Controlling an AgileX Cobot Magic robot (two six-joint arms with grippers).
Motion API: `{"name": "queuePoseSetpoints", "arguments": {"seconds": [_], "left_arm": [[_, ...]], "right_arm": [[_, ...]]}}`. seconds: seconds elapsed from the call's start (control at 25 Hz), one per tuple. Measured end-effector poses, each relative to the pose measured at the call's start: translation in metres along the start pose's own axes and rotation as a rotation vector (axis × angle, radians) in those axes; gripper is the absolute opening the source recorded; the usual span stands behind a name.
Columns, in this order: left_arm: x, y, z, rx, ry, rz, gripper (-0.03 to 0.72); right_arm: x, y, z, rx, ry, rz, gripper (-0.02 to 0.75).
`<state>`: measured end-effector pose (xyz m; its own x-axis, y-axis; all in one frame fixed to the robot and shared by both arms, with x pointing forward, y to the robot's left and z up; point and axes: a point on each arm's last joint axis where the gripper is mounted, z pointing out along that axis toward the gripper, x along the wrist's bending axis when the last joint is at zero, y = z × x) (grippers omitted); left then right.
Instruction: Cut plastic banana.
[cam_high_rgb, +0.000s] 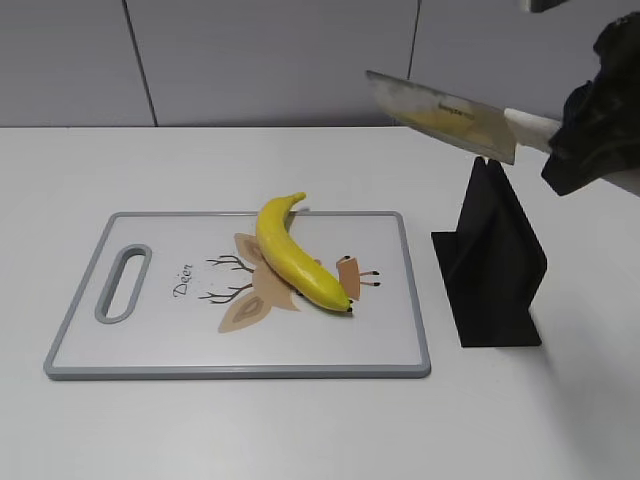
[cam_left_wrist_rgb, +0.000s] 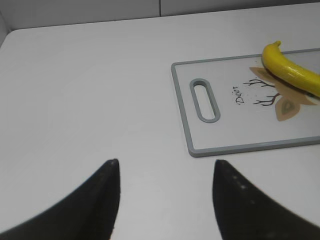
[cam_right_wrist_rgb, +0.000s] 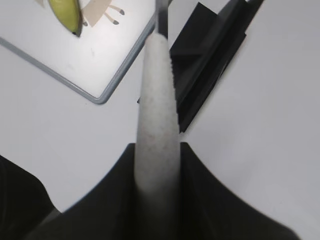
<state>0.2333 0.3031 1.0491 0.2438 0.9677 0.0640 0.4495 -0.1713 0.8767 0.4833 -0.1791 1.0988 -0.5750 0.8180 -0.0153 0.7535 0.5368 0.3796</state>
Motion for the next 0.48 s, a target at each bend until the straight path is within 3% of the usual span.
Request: {"name": "queuePoseSetpoints", "arguments": {"seconds": [0.12, 0.48], "left_arm": [[0.000, 0.008, 0.000, -0.001, -0.006, 0.020, 0.575], [-0.002, 0.070, 0.025, -0.024, -0.073, 0.213, 0.575]], "right_arm": [[0.002, 0.001, 0.000, -0.010, 0.017, -0.141, 0.179], [0.008, 0.007, 0.002, -0.067, 0.092, -0.396, 0.179]]}}
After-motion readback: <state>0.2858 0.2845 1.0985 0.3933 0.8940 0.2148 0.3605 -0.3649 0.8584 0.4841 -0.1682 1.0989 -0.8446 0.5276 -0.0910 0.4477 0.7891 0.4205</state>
